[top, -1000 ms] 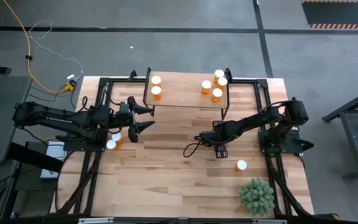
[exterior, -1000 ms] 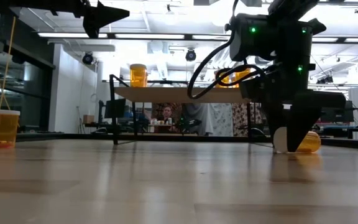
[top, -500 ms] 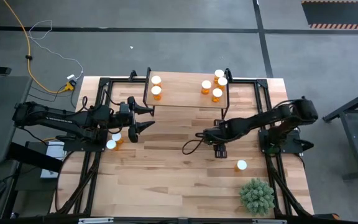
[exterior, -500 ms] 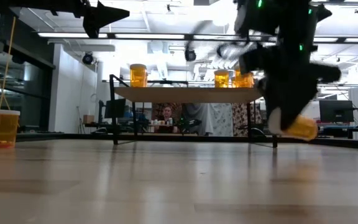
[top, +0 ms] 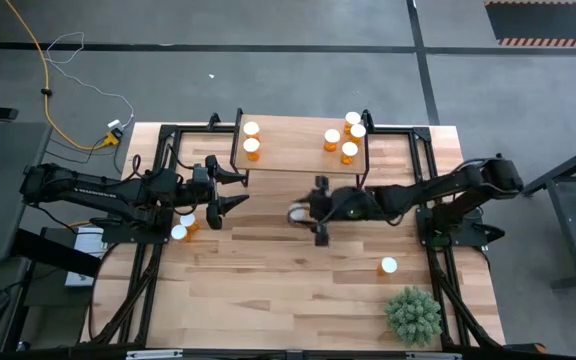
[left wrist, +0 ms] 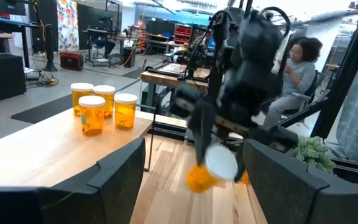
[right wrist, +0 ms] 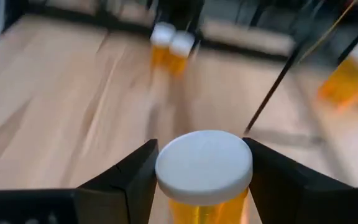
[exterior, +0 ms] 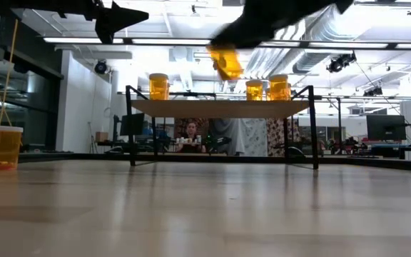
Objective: Pick and place medicine bottles onto shelf by color
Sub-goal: Put the yellow pill bottle on the shelf
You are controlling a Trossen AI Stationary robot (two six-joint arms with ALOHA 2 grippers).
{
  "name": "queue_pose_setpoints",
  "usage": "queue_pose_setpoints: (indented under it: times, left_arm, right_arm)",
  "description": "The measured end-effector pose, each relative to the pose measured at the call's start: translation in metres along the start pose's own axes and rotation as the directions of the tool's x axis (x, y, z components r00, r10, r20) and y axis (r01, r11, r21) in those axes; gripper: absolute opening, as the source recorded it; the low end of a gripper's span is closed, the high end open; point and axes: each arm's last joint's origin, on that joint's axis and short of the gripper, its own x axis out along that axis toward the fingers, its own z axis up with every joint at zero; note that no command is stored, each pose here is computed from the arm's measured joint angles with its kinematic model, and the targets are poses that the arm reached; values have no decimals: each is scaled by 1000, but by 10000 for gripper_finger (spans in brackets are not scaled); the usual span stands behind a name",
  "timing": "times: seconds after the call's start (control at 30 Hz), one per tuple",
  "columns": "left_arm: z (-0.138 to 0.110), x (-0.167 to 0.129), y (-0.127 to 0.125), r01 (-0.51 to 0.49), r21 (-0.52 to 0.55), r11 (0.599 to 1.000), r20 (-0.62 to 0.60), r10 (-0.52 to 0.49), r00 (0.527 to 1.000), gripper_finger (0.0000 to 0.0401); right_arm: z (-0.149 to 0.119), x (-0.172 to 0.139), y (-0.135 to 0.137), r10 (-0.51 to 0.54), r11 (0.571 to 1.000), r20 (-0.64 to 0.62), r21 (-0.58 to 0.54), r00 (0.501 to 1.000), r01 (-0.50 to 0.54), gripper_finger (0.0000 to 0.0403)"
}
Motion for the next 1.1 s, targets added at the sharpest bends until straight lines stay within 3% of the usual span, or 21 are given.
queue_pose_setpoints:
  times: [0.1, 0.27, 0.5, 0.8, 0.97, 1.1]
  left_arm:
    - [0, 0, 0, 0, 0, 1000, -1, 0, 1000, 262]
    - [-2, 0, 0, -2, 4, 1000, -16, 2, 1000, 262]
    - [-2, 0, 0, -2, 6, 1000, -23, 3, 1000, 262]
    - [-2, 0, 0, -2, 8, 1000, -22, 2, 1000, 262]
    - [-2, 0, 0, -3, 8, 1000, -22, 3, 1000, 262]
    - [-2, 0, 0, -3, 8, 1000, -22, 3, 1000, 262]
  right_arm:
    - [7, 8, -16, -65, 998, 118, -11, 991, 67, 204]
    - [3, 28, -43, -185, 983, 214, 34, 959, 182, 204]
    - [-14, 55, -79, -432, 897, 289, 236, 854, 374, 204]
    - [-37, 76, -99, -577, 779, 311, 488, 755, 394, 204]
    - [-43, 78, -102, -640, 722, 256, 521, 724, 455, 204]
    - [-44, 78, -102, -655, 709, 238, 523, 717, 474, 204]
